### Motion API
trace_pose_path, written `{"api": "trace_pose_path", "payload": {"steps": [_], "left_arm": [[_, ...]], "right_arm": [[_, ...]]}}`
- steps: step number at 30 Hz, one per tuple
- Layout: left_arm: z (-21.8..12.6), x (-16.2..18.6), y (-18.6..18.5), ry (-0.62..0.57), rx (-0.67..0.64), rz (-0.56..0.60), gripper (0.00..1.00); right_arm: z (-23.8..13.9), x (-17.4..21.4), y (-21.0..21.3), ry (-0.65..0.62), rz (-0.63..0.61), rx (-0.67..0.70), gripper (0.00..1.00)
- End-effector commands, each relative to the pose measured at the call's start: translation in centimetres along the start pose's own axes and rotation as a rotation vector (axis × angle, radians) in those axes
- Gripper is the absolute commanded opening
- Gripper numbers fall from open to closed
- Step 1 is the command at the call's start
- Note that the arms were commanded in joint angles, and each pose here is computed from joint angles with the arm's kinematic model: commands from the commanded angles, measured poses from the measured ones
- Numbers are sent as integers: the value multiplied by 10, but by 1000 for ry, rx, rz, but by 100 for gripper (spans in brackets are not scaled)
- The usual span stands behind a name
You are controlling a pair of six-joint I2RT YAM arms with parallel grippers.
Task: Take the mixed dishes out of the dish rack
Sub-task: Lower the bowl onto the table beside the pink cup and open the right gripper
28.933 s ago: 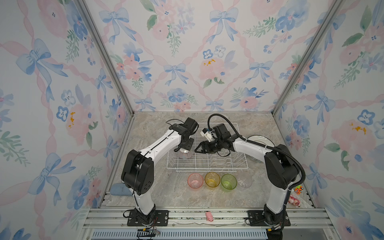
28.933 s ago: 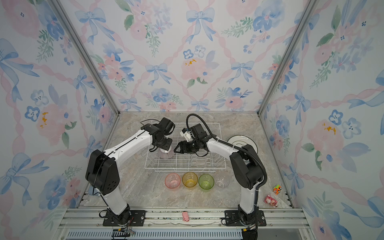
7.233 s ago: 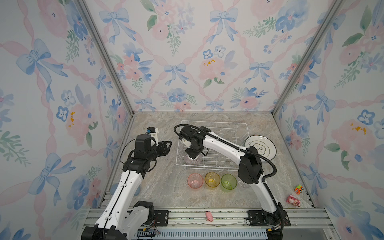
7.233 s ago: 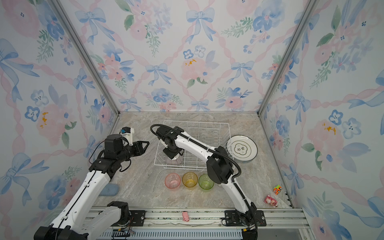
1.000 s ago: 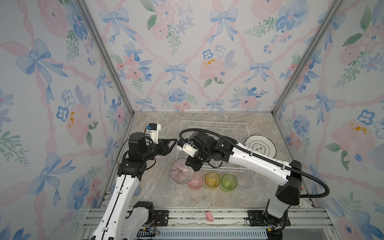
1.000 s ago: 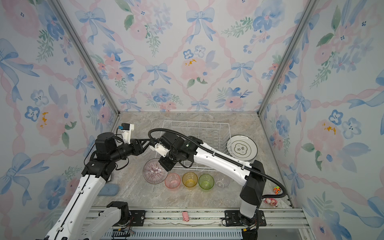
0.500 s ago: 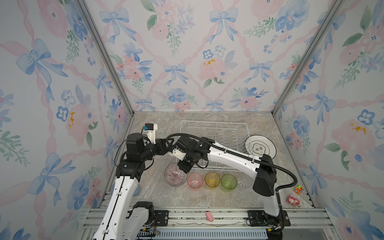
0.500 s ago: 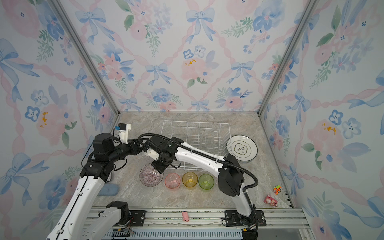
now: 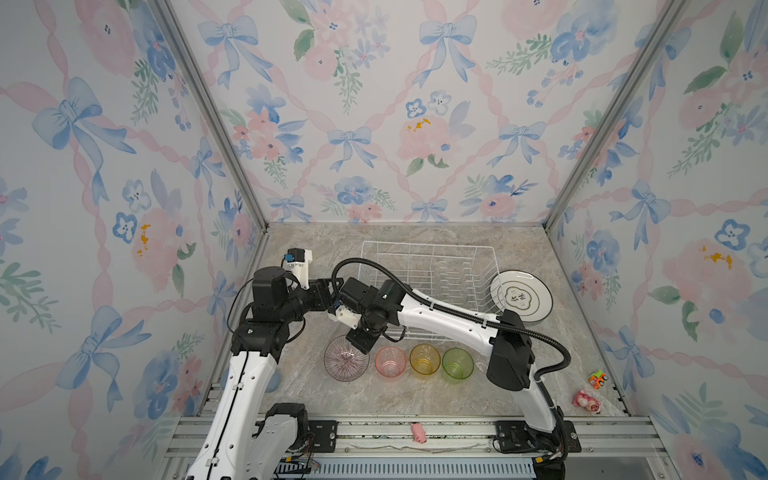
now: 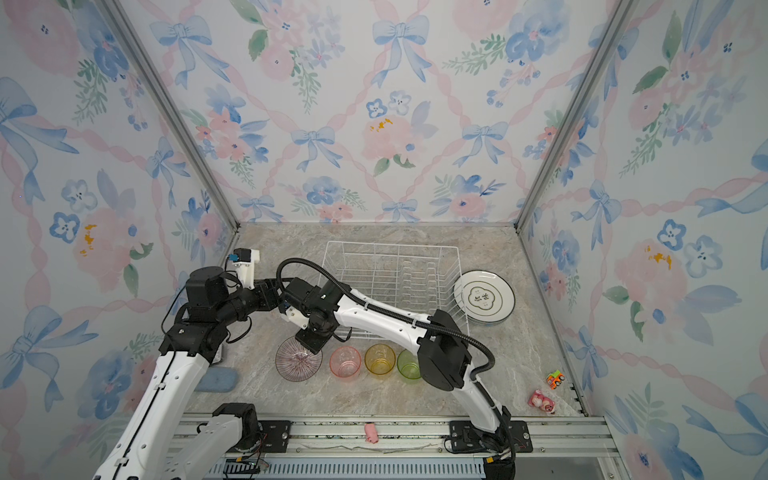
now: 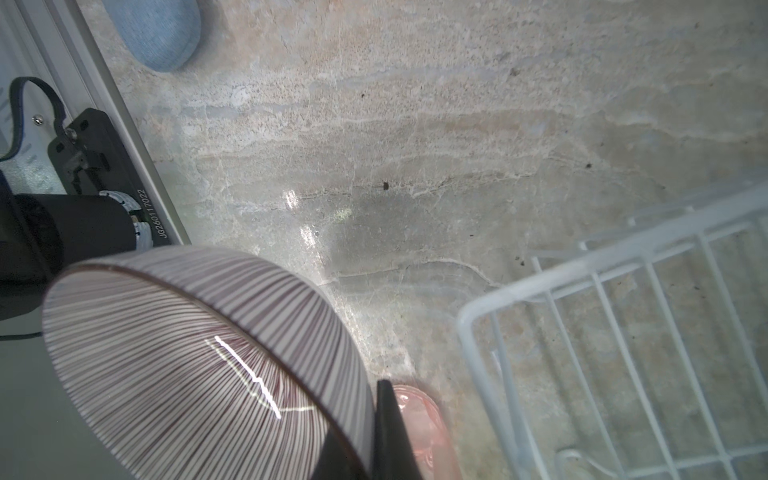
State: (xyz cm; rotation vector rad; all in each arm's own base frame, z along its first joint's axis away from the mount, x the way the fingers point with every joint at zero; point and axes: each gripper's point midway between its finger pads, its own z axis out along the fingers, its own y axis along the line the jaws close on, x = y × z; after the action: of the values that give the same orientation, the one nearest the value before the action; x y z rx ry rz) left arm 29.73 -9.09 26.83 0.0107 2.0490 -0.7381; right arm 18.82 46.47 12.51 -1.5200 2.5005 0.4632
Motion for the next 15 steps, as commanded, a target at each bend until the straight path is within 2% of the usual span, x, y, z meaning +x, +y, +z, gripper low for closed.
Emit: {"api": "trace_pose_path", "payload": {"steps": [1,15], "left_arm": [[-2,-1,-30,10,143,34,50],[-5,-5,-32,2,151,39,50]], "right_arm": [[26,10,20,69,-91,12,0],[52,15,7,120,-113,94,0]]}}
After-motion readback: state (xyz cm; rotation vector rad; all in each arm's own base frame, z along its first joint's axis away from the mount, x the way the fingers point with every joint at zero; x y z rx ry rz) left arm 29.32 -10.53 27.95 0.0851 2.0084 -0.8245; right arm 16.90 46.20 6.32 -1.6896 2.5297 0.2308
